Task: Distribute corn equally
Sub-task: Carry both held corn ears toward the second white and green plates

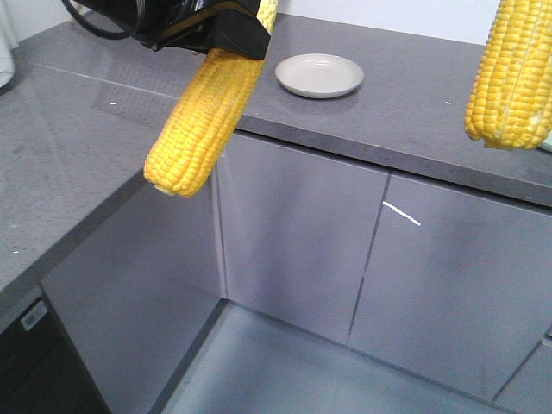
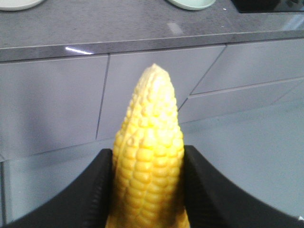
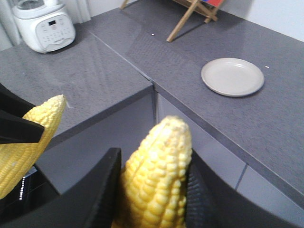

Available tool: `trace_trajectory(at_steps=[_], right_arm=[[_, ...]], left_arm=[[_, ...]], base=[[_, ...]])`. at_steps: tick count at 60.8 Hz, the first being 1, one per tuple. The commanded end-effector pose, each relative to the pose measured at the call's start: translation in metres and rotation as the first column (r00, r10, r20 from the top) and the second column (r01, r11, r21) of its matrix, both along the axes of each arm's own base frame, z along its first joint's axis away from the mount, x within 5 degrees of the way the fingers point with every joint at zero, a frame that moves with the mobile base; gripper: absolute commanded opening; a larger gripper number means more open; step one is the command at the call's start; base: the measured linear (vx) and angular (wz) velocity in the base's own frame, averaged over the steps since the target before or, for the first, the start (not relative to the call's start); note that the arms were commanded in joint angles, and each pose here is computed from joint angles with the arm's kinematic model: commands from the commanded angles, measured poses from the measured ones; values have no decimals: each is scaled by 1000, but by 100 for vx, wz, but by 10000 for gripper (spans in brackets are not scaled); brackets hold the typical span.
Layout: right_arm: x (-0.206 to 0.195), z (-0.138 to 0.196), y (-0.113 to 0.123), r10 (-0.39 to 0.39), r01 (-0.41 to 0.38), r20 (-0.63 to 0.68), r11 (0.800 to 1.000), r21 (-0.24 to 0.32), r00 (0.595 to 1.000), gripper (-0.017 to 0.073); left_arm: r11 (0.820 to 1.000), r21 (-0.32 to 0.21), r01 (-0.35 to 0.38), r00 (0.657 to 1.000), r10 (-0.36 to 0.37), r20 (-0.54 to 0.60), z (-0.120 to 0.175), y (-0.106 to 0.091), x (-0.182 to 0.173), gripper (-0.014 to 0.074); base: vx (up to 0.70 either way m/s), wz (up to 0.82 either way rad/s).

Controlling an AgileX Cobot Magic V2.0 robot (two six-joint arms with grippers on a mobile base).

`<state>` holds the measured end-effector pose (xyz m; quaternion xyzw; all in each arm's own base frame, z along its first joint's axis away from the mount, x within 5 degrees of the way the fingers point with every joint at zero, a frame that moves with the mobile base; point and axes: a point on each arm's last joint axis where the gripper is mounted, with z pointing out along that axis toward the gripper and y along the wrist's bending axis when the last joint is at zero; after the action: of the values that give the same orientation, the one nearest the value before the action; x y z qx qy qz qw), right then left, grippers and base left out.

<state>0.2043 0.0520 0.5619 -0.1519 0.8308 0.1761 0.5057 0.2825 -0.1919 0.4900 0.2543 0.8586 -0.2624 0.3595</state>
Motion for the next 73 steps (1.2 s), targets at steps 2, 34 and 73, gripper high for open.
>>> trace_trajectory(at_steps=[2, 34, 73], right_arm=[[-13, 10, -1, 5, -6, 48, 1000, 8, 999, -4], [-13, 10, -1, 5, -6, 48, 1000, 8, 999, -4], [-13, 10, -1, 5, -6, 48, 1000, 8, 999, -4]], left_arm=[[996, -86, 0, 996, 8, 88, 25, 6, -14, -7], [996, -86, 0, 996, 8, 88, 25, 6, -14, -7], [996, -86, 0, 996, 8, 88, 25, 6, -14, -7]], base=[[-5, -36], [-5, -33], [-6, -30]])
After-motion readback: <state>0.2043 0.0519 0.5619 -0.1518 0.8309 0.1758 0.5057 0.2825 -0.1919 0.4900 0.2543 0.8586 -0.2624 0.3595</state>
